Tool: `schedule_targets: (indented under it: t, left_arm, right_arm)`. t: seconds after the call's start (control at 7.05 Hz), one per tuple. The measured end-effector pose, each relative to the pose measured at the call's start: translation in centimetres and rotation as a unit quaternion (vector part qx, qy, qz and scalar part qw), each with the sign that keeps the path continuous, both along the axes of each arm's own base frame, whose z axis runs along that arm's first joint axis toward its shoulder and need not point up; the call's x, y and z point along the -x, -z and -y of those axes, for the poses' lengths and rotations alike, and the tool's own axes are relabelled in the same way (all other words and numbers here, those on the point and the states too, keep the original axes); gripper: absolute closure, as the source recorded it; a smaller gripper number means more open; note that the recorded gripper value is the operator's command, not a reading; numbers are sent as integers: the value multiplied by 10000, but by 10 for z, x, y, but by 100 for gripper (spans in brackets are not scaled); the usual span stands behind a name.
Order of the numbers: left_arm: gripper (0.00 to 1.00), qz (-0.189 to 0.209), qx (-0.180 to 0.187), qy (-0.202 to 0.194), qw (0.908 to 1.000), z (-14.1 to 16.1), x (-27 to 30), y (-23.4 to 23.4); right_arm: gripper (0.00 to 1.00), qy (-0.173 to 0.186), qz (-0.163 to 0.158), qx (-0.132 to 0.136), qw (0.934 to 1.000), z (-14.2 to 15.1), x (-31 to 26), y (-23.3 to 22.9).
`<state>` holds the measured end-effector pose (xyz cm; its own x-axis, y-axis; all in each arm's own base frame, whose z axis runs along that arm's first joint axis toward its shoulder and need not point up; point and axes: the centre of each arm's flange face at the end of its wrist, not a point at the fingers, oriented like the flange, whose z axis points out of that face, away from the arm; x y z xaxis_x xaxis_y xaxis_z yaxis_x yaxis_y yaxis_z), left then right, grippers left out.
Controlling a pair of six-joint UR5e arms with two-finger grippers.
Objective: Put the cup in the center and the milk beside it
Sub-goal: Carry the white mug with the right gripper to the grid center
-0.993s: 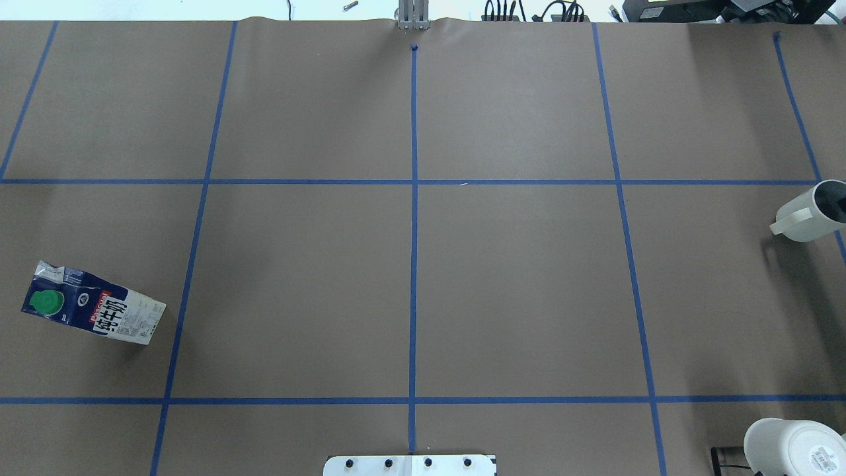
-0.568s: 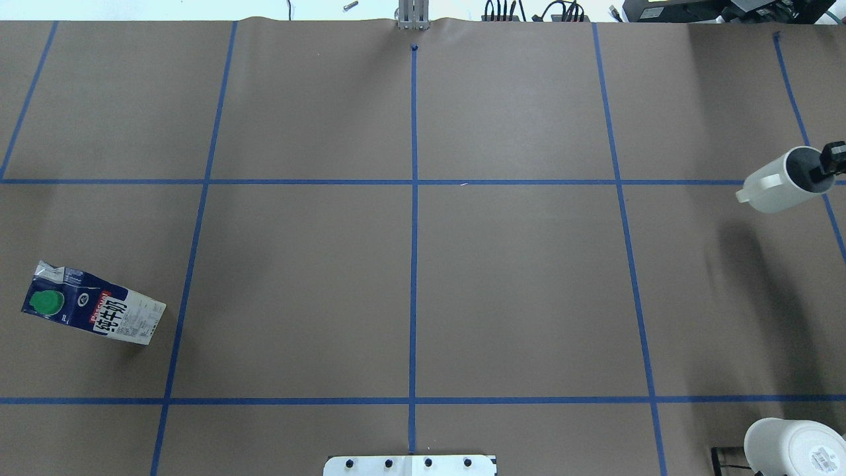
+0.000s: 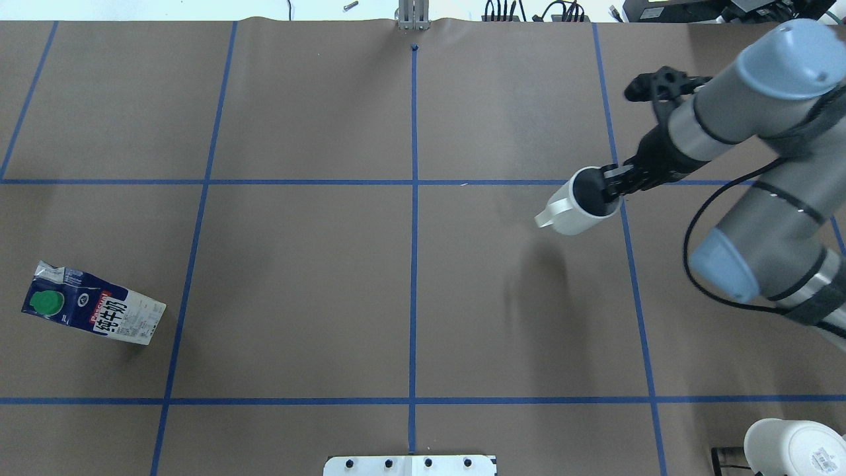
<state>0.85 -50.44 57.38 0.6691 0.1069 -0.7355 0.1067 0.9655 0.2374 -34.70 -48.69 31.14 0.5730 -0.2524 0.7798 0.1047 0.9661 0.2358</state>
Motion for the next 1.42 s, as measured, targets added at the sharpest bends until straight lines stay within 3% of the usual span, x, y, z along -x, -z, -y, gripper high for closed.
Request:
schedule_targets:
  t: [0.28,0.57,1.42]
  left_arm:
    - [2,-4,16,4,10000,1,0,-1]
    - [2,3,6,16,10000,2,0,1]
    - [2,1,-2,26,10000,0,1,2]
  right_arm:
    - [100,305,-95,-569,9979,-33,87,80]
    - [100,593,-195,-947,9935,-42,146,120]
    - [100,875,-581,-1044,9890,-8,204,117]
